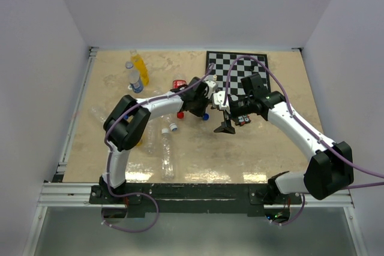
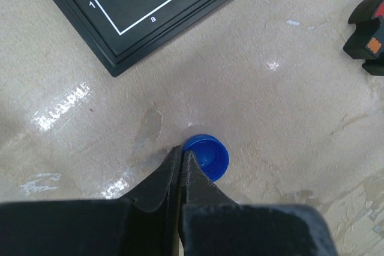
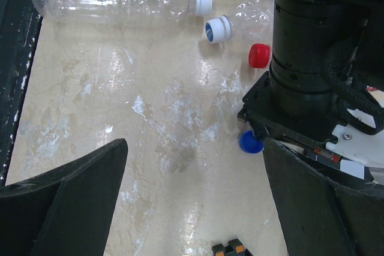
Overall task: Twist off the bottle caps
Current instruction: Pick up the bottle cap from the center of the board, then place the bottle cap at the center of the board.
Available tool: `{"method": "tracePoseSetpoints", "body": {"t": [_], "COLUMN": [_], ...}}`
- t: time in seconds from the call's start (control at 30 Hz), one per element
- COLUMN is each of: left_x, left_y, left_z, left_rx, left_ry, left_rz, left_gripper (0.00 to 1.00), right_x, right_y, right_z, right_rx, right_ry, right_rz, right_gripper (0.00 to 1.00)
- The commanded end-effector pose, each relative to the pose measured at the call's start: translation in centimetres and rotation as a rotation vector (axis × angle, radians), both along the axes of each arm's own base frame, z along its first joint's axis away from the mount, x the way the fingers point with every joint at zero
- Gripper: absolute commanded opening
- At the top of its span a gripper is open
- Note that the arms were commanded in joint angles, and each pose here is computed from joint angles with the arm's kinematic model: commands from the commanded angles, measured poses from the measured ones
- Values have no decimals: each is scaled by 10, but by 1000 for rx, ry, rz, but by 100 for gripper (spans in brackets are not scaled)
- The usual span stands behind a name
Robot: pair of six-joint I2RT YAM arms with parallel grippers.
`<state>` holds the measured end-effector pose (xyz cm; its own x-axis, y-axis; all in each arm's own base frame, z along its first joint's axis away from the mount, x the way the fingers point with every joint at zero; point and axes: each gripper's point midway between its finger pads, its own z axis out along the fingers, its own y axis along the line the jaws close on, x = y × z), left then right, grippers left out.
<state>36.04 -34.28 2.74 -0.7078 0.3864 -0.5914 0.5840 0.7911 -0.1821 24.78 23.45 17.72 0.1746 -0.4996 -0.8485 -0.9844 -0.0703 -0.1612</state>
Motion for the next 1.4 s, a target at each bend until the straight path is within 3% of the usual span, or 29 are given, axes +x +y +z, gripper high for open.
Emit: {"method": "tracePoseSetpoints", "body": {"t": [0.0, 0.27, 0.57, 0.8, 1.1, 1.37], "left_x": [15, 10, -13, -19, -18, -3], "left_y": [1, 46, 123, 197, 256, 309], "left_z": [76, 189, 271, 330, 362, 351], "left_rx": [-73, -161, -182, -167, -203, -219], "left_ry": [-155, -323, -498, -679, -803, -833], "left_rz": [3, 50, 143, 308, 515, 701], "left_gripper": [0, 0, 0, 0, 0, 0], "right_x": [1, 0, 0, 1, 0, -1], "right_y": [0, 0, 0, 0, 0, 0], "right_z": [5, 7, 6, 4, 4, 6], "right_rx": [9, 12, 12, 10, 13, 16], "right_ry": [-17, -22, -20, -15, -13, -13], "right_rz": [-3, -2, 0, -3, 0, 2], "right_gripper": [98, 98, 98, 98, 98, 98]}}
